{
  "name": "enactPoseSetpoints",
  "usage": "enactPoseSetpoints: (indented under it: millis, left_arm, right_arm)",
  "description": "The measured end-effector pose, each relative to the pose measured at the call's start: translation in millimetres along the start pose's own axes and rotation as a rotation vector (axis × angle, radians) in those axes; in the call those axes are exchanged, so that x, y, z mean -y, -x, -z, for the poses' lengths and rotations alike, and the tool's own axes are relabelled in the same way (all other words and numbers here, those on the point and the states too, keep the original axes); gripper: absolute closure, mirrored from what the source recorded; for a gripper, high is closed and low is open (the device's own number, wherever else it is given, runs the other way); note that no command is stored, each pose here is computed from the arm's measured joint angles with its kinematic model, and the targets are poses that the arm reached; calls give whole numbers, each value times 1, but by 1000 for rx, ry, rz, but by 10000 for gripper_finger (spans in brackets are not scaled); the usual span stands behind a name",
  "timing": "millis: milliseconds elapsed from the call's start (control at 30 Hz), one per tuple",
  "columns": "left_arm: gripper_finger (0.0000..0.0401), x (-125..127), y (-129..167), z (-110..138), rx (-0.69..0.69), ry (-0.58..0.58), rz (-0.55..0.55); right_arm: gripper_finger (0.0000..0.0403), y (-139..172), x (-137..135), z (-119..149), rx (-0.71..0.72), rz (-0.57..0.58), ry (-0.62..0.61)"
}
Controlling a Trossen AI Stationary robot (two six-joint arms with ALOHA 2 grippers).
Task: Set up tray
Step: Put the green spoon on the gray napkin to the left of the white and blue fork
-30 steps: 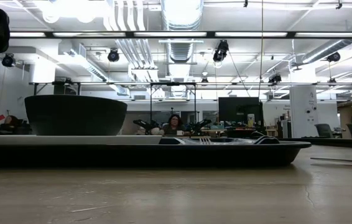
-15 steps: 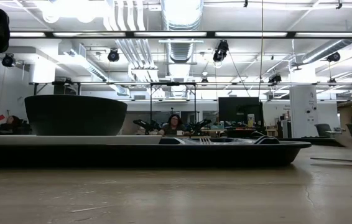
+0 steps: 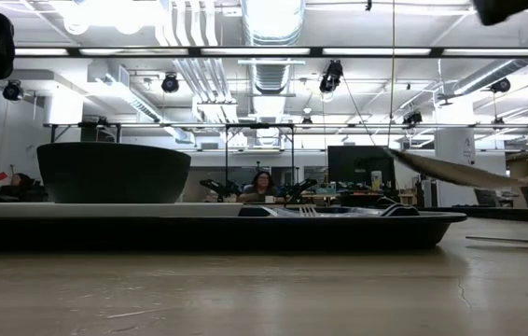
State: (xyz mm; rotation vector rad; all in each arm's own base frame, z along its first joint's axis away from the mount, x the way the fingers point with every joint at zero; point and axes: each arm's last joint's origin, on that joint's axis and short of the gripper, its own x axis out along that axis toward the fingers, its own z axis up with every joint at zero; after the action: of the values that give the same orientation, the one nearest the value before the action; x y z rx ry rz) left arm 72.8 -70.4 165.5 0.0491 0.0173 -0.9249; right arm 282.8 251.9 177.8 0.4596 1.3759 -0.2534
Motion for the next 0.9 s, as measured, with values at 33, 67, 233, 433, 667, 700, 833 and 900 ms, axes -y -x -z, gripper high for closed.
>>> enactPoseSetpoints:
  millis: [33,67,233,433,667,700,833,900]
  left_arm:
    - [300,0,0,0,0,0,0]
    - [300,0,0,0,0,0,0]
    - [300,0,0,0,0,0,0]
    - [300,0,0,0,0,0,0]
    - [300,0,0,0,0,0,0]
    - [300,0,0,0,0,0,0]
    - [300,0,0,0,0,0,0]
    - [300,0,0,0,0,0,0]
  right_arm:
    - [368,1,0,-3,3,1,-7]
    - [368,2,1,-7,7,5,-16]
    - [368,5,7,-27,32,2,-77]
    - [368,8,15,-50,50,-6,-169]
    - [368,8,27,-70,61,-1,-326]
    - [368,7,28,-71,62,-1,-349]
    - [368,7,32,-78,69,-1,-446]
    - [368,7,35,-82,72,-2,-505]
